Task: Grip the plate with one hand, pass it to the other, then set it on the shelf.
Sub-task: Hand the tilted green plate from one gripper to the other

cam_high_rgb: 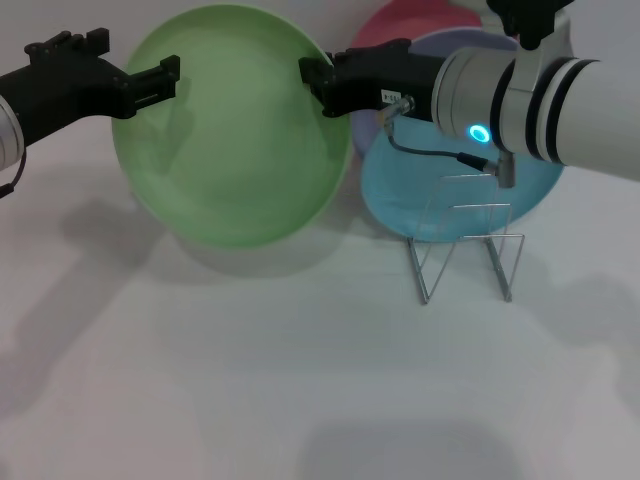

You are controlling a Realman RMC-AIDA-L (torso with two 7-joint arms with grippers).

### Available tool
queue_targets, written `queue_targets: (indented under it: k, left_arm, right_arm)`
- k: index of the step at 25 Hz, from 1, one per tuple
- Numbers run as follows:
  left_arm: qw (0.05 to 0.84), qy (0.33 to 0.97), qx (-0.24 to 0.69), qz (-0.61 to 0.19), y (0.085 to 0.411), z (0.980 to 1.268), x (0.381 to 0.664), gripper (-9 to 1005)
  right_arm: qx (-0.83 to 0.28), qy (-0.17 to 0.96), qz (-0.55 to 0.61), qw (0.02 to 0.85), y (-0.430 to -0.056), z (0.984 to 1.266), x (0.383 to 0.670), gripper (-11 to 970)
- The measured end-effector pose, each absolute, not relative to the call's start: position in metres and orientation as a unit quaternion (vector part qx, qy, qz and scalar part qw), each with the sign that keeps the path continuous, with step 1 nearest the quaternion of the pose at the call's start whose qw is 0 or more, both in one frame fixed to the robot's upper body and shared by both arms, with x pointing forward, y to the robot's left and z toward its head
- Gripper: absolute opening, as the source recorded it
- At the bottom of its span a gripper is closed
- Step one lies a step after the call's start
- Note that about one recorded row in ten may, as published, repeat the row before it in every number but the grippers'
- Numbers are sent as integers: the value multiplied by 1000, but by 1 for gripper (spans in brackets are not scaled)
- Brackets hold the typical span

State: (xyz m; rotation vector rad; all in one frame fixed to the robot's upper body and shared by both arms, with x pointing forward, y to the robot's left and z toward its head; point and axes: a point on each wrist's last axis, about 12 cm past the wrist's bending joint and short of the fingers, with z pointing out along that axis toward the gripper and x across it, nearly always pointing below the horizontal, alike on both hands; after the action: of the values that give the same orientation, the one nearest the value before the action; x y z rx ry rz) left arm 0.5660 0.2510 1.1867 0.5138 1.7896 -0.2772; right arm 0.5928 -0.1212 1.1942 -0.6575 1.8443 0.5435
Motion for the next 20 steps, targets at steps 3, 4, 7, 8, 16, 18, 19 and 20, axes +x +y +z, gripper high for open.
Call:
queue_targets:
  k: [3,4,7,8,16,18,19,20]
  left_arm:
    - [593,765,222,-118,251,1190,564,843]
    - [593,765,222,-118,251,1190,564,846]
    - [595,763,225,-119,249,1192,562,856]
    - [595,762,225,-119,249,1192,562,859]
    - [605,760,212,-106,259,1196,563,859]
    - [610,761,200,-96,266,1197,566,859]
    - [611,761,196,-93,269,1197,566,859]
    - [615,761,188,-88,272,1197,567,859]
  right_arm:
    - [-275,773,224,525,-122,1193,593,66]
    - [-275,775,222,524,-123,1193,593,66]
    - [-278,775,216,524,-122,1192,593,66]
    - [-281,774,212,527,-122,1194,592,65]
    - [-295,760,186,549,-126,1208,588,66]
    - [-298,759,172,553,-132,1215,588,66]
    - [-298,759,172,553,-132,1215,588,66]
    - [-297,760,167,554,-135,1217,588,65]
